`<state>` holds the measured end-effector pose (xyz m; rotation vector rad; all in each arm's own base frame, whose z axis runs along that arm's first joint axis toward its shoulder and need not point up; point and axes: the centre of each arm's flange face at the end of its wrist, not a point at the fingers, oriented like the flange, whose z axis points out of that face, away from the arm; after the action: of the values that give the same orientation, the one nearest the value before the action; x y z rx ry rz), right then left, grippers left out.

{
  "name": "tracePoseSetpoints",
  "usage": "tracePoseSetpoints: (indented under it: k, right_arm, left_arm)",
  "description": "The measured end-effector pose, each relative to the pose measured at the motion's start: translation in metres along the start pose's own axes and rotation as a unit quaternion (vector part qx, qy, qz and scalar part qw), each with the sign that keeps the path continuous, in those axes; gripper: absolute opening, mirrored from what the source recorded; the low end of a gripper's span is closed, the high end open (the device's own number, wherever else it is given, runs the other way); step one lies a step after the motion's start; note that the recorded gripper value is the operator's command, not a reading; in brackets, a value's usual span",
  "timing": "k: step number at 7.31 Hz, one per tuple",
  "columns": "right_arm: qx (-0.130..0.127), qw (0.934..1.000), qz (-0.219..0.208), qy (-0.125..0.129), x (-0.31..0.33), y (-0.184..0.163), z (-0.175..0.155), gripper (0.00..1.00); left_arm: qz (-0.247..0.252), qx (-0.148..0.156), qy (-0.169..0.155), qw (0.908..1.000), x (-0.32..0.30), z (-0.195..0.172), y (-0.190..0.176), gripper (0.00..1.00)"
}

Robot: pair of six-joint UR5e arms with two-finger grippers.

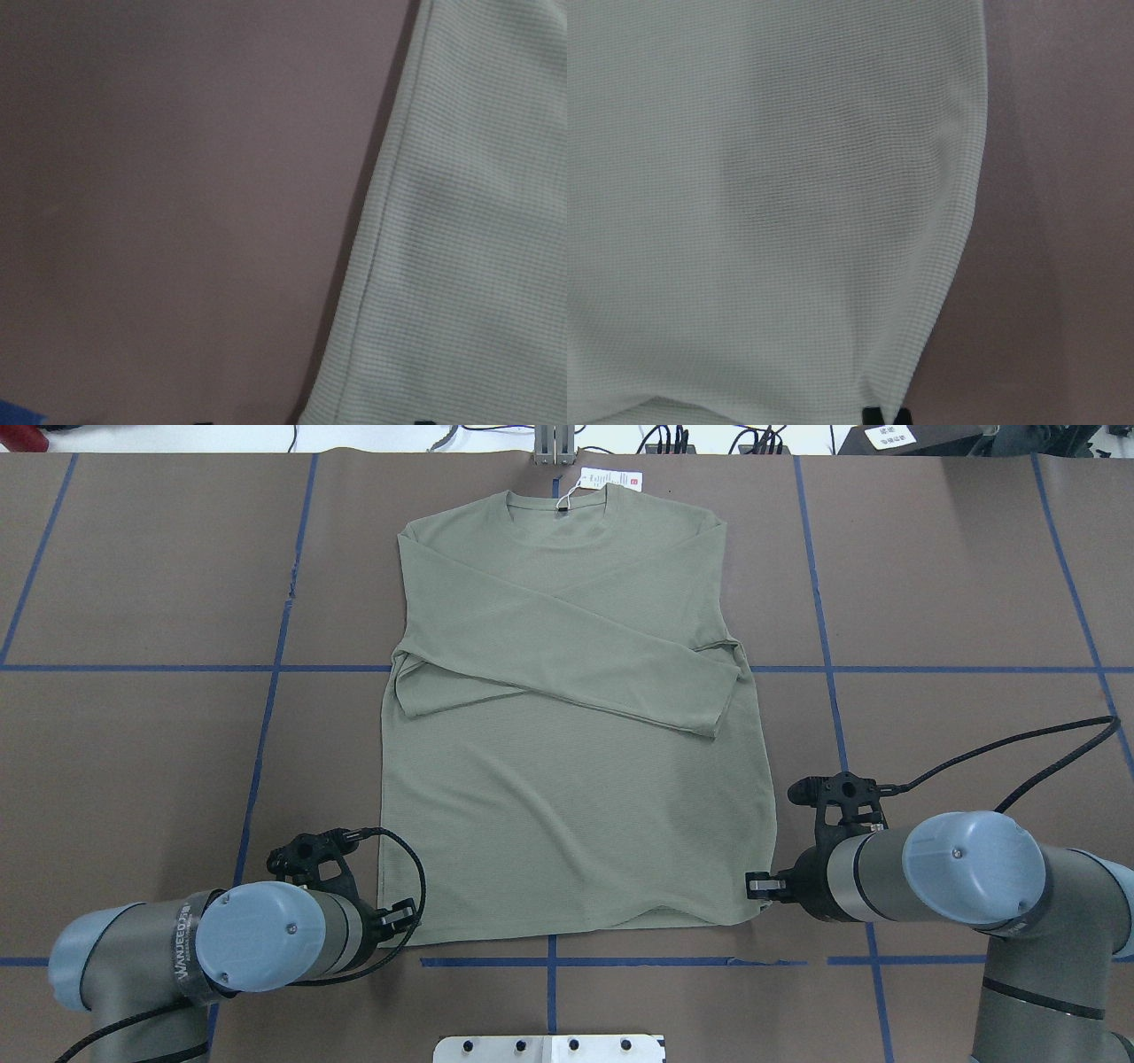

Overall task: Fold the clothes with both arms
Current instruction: 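Grasp the other hem corner with the left gripper near the robot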

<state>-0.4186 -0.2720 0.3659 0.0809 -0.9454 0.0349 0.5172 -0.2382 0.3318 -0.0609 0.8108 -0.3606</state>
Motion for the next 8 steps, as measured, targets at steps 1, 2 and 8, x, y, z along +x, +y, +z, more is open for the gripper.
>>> tracePoseSetpoints:
  k: [1,2,8]
  right_arm:
    - [0.001,1.0,0.001,0.001,0.001,-0.001,0.0,0.0]
    - [0.002,1.0,0.002,0.001,0.002,-0.002,-0.001,0.0]
    - [0.002,1.0,0.005,0.001,0.004,-0.006,-0.003,0.0]
  left_arm:
    - [0.0,0.0,0.0,1.0,0.0,0.0,0.0,0.47]
    - [0.0,0.001,0.0,1.0,0.001,0.0,0.001,0.31]
    - [-0.004,0.005,-0.014,0.9999,0.022,-0.009,0.006,0.0]
